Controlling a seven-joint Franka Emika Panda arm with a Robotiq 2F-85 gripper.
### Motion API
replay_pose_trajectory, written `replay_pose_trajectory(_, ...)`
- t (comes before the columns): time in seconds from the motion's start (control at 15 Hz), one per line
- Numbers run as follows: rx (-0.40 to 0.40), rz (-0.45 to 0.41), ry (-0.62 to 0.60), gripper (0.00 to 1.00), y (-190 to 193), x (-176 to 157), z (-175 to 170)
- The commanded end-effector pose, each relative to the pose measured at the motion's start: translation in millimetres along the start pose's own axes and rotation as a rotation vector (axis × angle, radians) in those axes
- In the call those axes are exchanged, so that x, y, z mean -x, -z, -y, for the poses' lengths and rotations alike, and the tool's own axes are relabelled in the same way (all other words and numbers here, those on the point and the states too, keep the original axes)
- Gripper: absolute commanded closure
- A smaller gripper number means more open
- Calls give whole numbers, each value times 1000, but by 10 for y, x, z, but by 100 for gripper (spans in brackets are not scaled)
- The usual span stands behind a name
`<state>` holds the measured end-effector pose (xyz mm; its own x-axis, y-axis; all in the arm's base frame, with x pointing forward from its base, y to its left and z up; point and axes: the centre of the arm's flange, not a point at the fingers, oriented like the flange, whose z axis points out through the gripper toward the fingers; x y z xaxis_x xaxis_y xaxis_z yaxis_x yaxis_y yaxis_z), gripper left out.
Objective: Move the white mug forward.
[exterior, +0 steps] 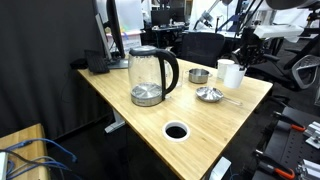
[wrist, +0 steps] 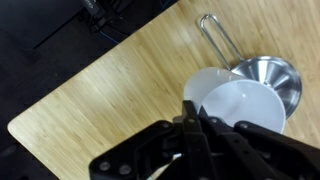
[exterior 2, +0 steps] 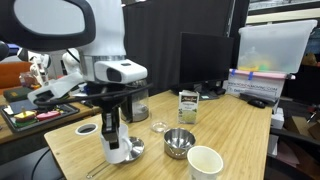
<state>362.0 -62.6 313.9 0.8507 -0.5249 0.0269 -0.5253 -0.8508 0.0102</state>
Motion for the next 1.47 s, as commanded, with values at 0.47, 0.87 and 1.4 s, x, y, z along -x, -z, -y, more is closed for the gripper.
replay_pose_trajectory(0.47,47,-20,591,99,294,1479,1111)
replay_pose_trajectory(0.87,36,23,778,99,123,2212,1714)
replay_pose_trajectory(1.4,48,78,752,99,-106,1847,2046)
